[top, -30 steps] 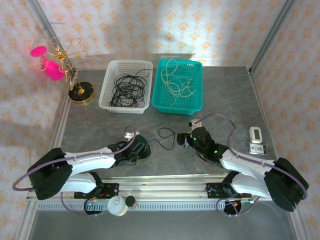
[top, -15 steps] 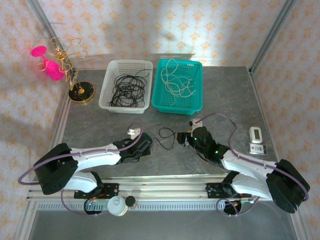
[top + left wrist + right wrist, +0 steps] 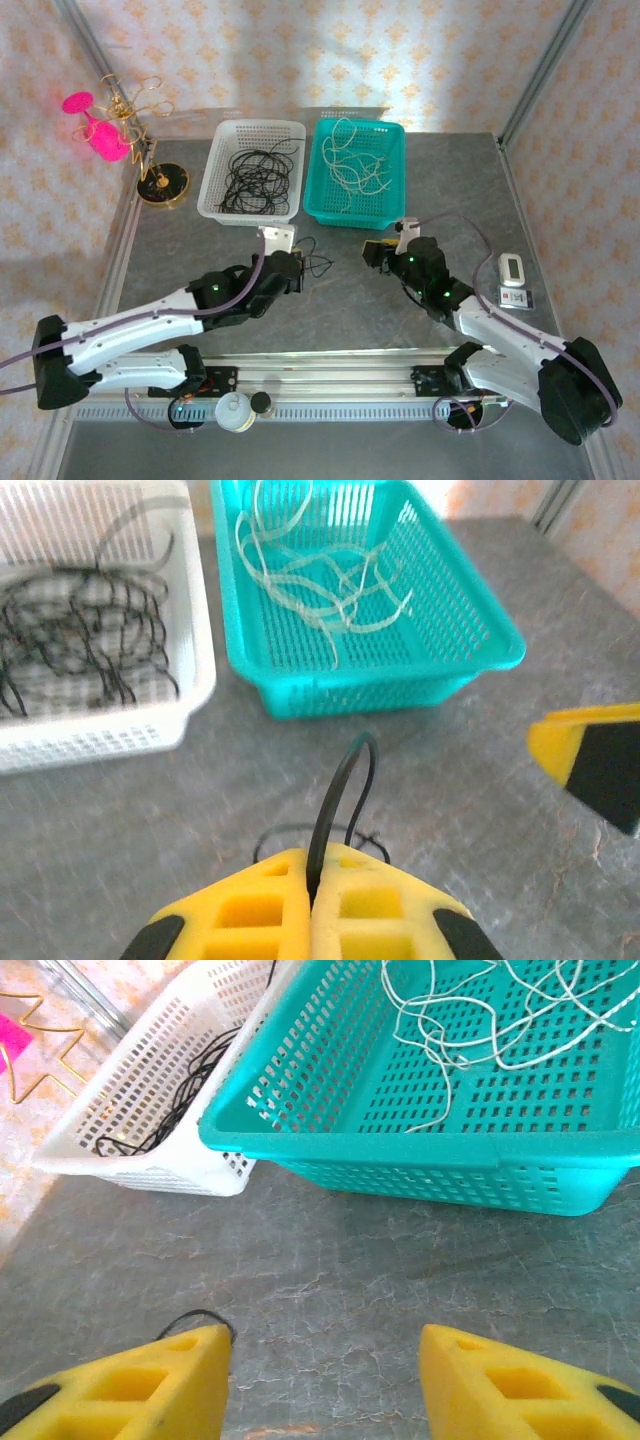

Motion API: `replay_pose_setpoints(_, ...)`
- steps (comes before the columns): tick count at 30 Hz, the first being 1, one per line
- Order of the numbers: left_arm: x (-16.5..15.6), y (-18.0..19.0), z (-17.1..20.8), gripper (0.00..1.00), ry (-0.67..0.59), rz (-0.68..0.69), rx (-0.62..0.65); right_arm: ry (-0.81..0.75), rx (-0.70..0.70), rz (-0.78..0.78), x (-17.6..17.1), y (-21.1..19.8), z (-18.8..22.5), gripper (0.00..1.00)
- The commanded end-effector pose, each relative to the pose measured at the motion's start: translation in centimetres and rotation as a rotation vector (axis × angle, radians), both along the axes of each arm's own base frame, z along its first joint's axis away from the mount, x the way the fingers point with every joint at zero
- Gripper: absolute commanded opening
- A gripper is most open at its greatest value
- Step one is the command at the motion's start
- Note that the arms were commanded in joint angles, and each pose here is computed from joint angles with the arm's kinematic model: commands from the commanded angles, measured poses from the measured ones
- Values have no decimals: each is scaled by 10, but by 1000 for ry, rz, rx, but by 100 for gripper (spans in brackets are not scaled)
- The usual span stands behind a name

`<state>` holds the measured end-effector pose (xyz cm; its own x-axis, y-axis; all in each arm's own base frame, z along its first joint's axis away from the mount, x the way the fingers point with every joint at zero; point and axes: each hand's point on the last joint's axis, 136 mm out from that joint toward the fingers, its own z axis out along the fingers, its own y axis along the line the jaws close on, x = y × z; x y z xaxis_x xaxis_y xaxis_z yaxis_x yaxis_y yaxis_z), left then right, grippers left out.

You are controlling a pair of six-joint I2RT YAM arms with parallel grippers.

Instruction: Untangle the cables

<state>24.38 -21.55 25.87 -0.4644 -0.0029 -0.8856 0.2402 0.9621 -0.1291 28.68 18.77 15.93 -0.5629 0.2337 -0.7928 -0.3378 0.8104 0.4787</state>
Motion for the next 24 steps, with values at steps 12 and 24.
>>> replay_pose_setpoints(12, 3, 5, 87, 0, -213, -96, 175, -190, 152, 362, -33, 46, 44, 50)
replay_pose_setpoints(24, -13, -19, 68, 0, -255, -371, 348, -2, 122, 529, -41, 73, 40, 42)
